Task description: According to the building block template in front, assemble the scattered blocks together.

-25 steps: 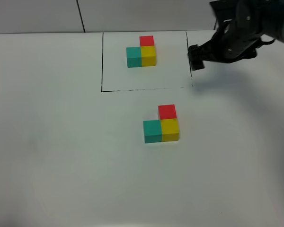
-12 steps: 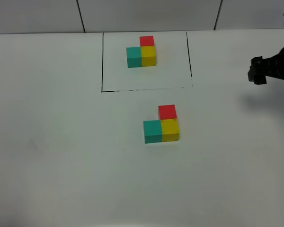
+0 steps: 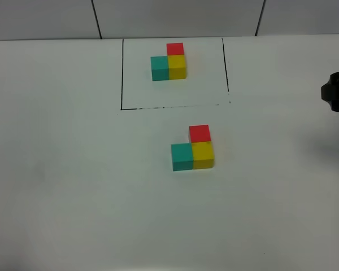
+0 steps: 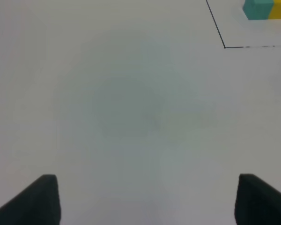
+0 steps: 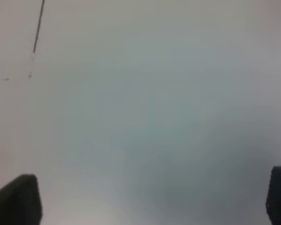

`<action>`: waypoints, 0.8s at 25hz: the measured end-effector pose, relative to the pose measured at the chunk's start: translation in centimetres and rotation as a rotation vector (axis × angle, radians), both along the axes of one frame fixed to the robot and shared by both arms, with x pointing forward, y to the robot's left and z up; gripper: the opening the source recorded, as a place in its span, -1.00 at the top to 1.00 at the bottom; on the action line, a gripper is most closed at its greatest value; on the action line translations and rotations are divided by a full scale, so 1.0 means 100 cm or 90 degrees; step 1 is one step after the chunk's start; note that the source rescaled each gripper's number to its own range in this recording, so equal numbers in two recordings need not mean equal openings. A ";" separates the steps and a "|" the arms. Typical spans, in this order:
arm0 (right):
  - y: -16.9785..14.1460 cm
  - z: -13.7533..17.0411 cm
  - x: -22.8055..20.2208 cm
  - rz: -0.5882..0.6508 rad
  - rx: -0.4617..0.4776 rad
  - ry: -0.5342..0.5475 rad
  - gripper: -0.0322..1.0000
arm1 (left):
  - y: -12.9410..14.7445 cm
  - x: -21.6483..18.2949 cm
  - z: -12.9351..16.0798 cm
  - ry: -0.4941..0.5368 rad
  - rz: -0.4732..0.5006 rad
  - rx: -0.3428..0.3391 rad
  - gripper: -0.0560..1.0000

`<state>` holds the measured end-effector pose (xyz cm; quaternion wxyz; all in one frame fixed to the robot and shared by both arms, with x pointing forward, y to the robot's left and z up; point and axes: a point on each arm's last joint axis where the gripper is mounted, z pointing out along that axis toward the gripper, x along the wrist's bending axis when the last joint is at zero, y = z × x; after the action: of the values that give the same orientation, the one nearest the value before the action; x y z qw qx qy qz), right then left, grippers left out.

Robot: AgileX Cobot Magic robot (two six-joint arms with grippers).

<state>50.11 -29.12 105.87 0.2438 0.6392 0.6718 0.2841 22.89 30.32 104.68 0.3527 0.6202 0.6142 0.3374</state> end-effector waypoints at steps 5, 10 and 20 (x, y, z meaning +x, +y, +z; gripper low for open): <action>0.006 0.030 -0.036 0.026 -0.004 -0.018 -0.94 | 0.000 0.000 0.000 0.000 0.000 0.000 -0.62; 0.009 0.048 -0.079 0.044 -0.009 -0.044 -0.94 | 0.000 0.000 0.000 0.000 0.000 0.000 -0.62; 0.004 0.026 -0.170 0.050 -0.012 -0.074 -0.94 | 0.000 0.000 0.000 0.000 0.000 0.000 -0.62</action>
<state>33.15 -28.69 108.51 0.2769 0.5926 0.6836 0.3238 22.89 30.32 104.68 0.3527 0.6202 0.6142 0.3374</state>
